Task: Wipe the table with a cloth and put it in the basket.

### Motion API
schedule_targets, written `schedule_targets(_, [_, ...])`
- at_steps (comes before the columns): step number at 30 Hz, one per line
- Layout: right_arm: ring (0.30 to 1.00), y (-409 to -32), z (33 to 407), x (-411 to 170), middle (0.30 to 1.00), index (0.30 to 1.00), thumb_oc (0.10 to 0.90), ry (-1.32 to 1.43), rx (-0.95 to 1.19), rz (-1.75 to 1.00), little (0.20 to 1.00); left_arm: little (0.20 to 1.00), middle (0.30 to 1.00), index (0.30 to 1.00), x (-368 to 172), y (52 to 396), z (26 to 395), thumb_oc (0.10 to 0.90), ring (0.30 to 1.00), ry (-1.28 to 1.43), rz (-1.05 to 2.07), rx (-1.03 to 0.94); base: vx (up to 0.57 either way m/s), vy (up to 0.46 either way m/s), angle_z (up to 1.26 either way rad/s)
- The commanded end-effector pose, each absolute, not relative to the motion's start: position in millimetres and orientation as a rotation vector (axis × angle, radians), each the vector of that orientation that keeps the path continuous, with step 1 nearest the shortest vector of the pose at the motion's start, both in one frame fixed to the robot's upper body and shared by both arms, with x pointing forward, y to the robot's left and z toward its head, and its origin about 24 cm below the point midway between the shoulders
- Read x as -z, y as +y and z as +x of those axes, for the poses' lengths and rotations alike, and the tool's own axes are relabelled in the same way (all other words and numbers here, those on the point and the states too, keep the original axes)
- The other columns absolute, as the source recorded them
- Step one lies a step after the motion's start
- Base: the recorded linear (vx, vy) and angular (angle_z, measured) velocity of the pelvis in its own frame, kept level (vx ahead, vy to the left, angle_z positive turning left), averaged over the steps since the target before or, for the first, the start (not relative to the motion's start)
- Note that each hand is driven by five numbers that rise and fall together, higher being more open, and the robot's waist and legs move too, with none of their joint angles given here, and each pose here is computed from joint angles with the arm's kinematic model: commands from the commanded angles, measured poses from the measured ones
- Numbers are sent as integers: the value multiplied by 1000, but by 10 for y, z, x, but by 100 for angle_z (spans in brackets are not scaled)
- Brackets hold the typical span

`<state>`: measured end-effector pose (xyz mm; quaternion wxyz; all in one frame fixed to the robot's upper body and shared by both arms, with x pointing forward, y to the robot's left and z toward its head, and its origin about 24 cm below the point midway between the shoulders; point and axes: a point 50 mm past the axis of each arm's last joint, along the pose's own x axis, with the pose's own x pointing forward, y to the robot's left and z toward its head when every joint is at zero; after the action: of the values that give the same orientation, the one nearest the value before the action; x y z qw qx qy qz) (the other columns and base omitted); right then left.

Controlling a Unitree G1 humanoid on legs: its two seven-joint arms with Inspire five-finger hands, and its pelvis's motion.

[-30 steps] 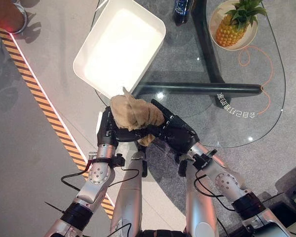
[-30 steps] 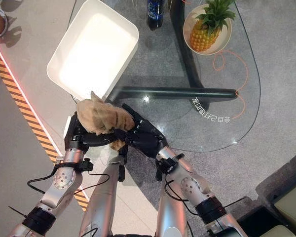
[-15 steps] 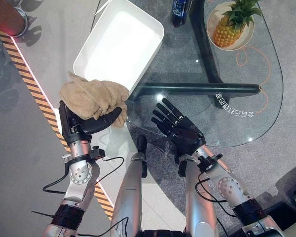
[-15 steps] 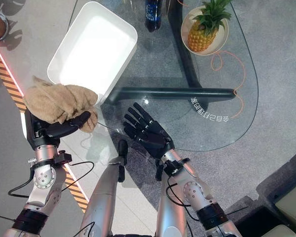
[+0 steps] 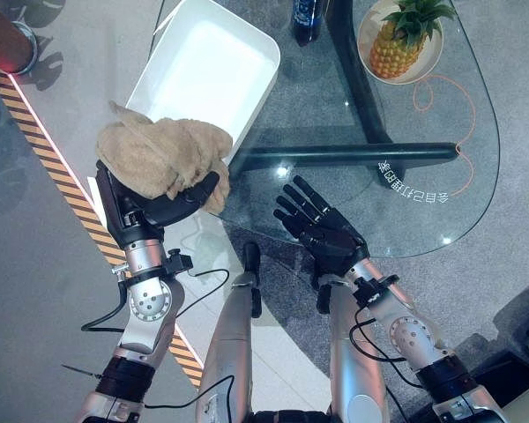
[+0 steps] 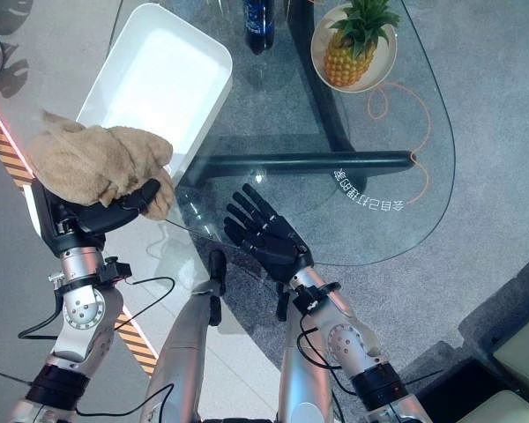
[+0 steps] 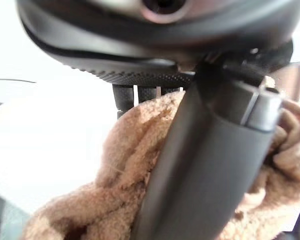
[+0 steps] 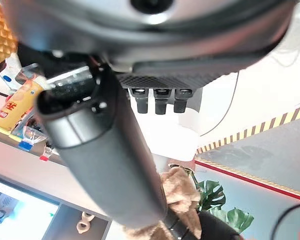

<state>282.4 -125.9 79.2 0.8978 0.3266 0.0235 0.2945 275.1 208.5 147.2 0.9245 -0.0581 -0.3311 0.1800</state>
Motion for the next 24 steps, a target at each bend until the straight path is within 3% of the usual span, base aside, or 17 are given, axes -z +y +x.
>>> schedule_targets(1, [900, -1053, 2792, -1054, 900, 900, 800, -20, -746, 680, 900, 200, 300, 300, -2082, 2279, 2698, 100, 300, -995, -82, -456, 14, 92, -13])
schedule_targets(24, [900, -1019, 2954, -1158, 900, 900, 800, 58, -785, 614, 900, 200, 300, 300, -2471, 2941, 3276, 100, 300, -822, 203, -946, 2, 101, -7])
